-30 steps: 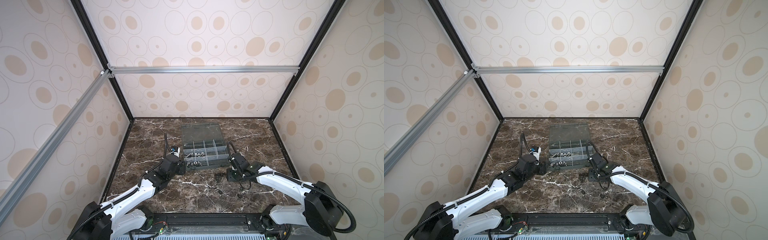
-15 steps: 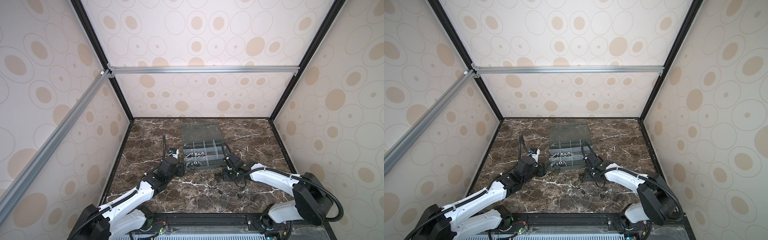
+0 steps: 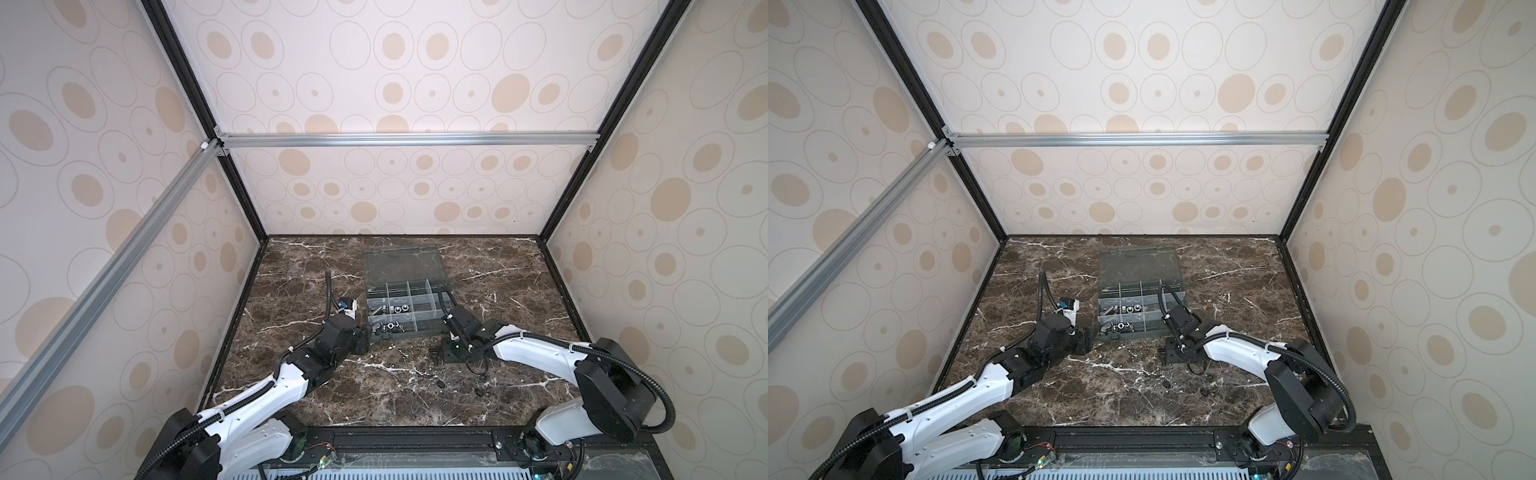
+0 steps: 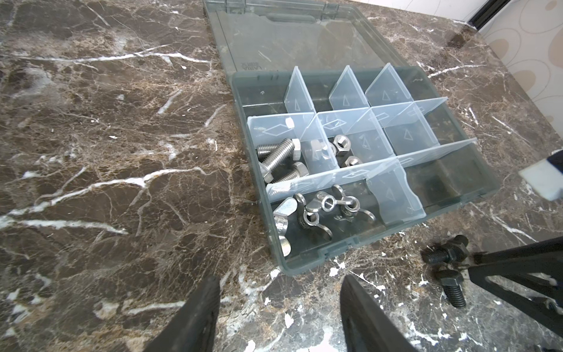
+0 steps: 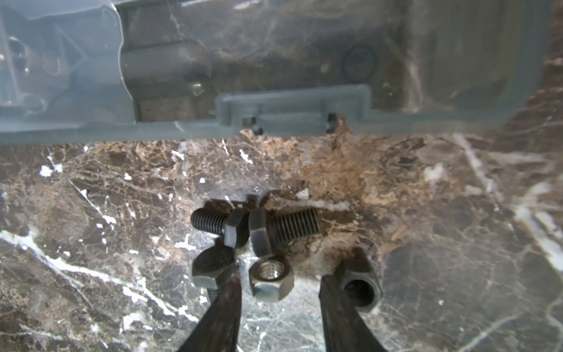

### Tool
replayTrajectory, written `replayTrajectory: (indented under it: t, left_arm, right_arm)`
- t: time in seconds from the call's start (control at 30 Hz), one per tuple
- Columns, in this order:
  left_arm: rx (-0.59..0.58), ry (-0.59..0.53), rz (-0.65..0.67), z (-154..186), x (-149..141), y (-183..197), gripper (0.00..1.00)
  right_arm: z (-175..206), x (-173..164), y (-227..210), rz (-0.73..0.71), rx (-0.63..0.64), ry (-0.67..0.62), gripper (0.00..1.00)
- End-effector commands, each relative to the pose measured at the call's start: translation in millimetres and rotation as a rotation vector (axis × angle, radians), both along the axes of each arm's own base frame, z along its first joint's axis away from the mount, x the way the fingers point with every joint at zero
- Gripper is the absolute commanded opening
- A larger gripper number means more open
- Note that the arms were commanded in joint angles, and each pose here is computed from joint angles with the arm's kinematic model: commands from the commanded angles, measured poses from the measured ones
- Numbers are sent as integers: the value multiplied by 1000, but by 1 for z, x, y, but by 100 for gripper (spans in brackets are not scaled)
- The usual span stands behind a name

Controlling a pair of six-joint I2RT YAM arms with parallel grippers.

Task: Sort the screws and nuts into containers
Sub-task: Pick up the nut from the center of the table.

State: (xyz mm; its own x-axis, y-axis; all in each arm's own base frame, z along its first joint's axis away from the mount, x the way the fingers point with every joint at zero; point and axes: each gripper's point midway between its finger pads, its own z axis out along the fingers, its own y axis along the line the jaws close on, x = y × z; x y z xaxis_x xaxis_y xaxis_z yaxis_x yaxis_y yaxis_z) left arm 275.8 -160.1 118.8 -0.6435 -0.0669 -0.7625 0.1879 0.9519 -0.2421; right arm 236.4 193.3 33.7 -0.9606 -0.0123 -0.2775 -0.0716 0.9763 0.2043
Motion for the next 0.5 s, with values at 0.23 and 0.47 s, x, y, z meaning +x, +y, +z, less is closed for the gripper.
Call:
replayTrajectory:
  t: [0.23, 0.47]
  left_arm:
    - [-23, -4, 27, 3, 1, 4, 63]
    - [-26, -4, 27, 3, 0, 4, 63]
  right_arm:
    - [-2, 3, 9, 1, 7, 6, 39]
    - [-5, 4, 11, -1, 10, 8, 36]
